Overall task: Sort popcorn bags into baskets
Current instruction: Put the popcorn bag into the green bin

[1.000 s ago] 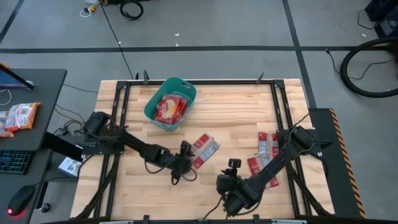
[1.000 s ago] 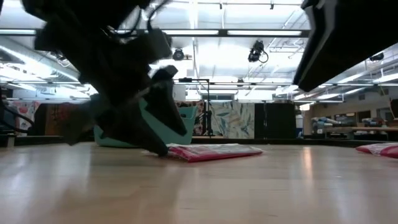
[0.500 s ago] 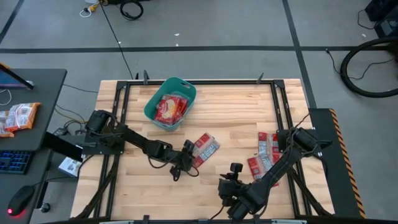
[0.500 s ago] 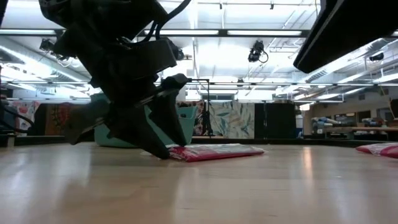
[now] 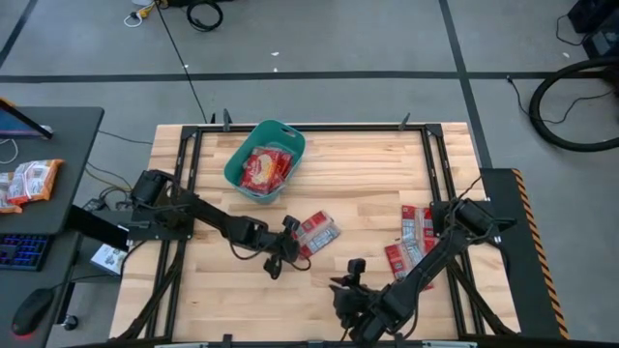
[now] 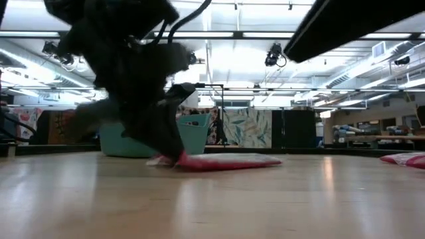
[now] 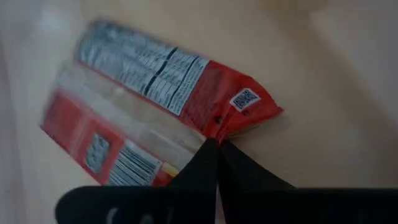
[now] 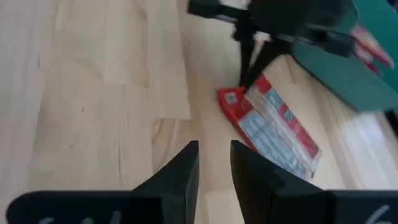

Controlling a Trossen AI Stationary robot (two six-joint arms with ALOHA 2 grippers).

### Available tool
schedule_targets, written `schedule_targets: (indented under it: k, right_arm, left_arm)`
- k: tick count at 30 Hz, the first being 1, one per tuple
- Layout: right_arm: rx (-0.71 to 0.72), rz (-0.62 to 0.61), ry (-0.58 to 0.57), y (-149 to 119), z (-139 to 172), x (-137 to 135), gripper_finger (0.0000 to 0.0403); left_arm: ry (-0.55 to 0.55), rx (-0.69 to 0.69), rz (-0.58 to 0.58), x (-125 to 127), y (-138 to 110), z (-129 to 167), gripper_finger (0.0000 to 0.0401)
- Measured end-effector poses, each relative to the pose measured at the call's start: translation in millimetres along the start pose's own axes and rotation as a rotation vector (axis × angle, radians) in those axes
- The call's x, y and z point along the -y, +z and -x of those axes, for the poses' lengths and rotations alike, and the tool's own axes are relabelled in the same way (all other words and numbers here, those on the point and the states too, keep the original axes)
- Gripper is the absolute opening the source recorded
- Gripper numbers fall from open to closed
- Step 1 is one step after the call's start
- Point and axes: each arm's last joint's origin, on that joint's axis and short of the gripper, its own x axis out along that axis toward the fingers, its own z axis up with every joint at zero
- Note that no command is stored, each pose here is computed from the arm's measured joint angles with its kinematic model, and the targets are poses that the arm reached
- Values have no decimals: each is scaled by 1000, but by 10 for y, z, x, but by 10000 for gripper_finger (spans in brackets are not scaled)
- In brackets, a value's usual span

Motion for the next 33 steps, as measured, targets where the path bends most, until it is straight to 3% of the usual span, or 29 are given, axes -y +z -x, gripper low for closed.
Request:
schedule_targets:
  k: [10, 16, 21, 27, 33]
  right_arm:
    - [3, 81, -21, -47, -277, 82, 142]
    - [-12, 159, -43, -3, -381, 169, 182]
    - [-24, 172, -57, 29, -458, 235, 186]
    - [-40, 164, -62, 51, -528, 296, 155]
    - [-75, 127, -17, 65, -592, 340, 62]
  left_arm:
    - [-66, 158, 220, -141, 350, 310, 4]
    - [-89, 179, 275, -119, 473, 400, 3]
    - [-109, 209, 296, -69, 569, 450, 3]
    - [-122, 258, 300, -28, 726, 535, 5]
    - [-139, 268, 292, 37, 773, 573, 9]
